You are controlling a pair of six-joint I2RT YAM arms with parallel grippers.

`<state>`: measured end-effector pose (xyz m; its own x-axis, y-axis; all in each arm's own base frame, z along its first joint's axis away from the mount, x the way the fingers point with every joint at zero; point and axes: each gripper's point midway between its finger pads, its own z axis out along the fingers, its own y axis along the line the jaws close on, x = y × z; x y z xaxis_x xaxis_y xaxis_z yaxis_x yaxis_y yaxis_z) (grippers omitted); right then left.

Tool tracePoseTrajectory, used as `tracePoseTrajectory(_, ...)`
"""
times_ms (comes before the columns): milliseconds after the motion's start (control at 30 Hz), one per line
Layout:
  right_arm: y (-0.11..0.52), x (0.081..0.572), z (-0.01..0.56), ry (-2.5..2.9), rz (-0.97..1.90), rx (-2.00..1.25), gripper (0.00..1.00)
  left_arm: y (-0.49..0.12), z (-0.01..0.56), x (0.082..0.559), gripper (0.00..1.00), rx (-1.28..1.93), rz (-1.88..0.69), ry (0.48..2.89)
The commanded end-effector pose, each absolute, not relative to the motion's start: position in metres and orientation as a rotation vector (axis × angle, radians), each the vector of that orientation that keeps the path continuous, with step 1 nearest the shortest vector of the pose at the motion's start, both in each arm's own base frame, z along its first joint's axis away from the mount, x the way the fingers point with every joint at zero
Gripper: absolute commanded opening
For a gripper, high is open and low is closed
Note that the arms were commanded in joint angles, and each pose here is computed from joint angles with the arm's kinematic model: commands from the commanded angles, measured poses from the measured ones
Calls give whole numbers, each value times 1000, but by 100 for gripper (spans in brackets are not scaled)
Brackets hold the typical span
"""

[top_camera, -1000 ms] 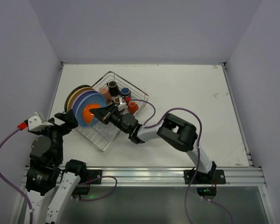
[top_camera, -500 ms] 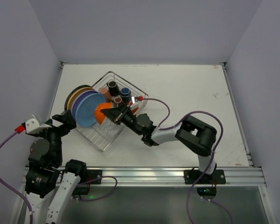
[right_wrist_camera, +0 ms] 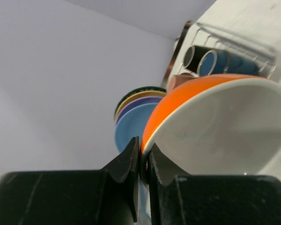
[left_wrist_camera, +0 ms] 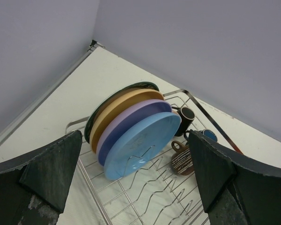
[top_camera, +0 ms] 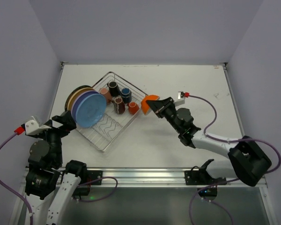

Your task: Unload the mixed dishes from the dish rack

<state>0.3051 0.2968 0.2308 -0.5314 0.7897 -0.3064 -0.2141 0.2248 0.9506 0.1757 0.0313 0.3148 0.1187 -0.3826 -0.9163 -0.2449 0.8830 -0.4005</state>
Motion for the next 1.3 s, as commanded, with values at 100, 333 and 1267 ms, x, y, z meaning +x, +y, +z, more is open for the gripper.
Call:
tracePoseTrajectory(100, 241, 342, 251, 1730, 971, 394, 0, 33, 323, 176, 100, -534, -114, 1423)
tracePoseTrajectory(333, 190, 381, 244, 1953, 402, 187, 0, 25, 315, 189, 100, -493, -111, 1485)
tracePoseTrajectory(1267, 138, 444, 77, 2703, -217, -512, 6, 1, 300, 214, 100, -376, -133, 1608)
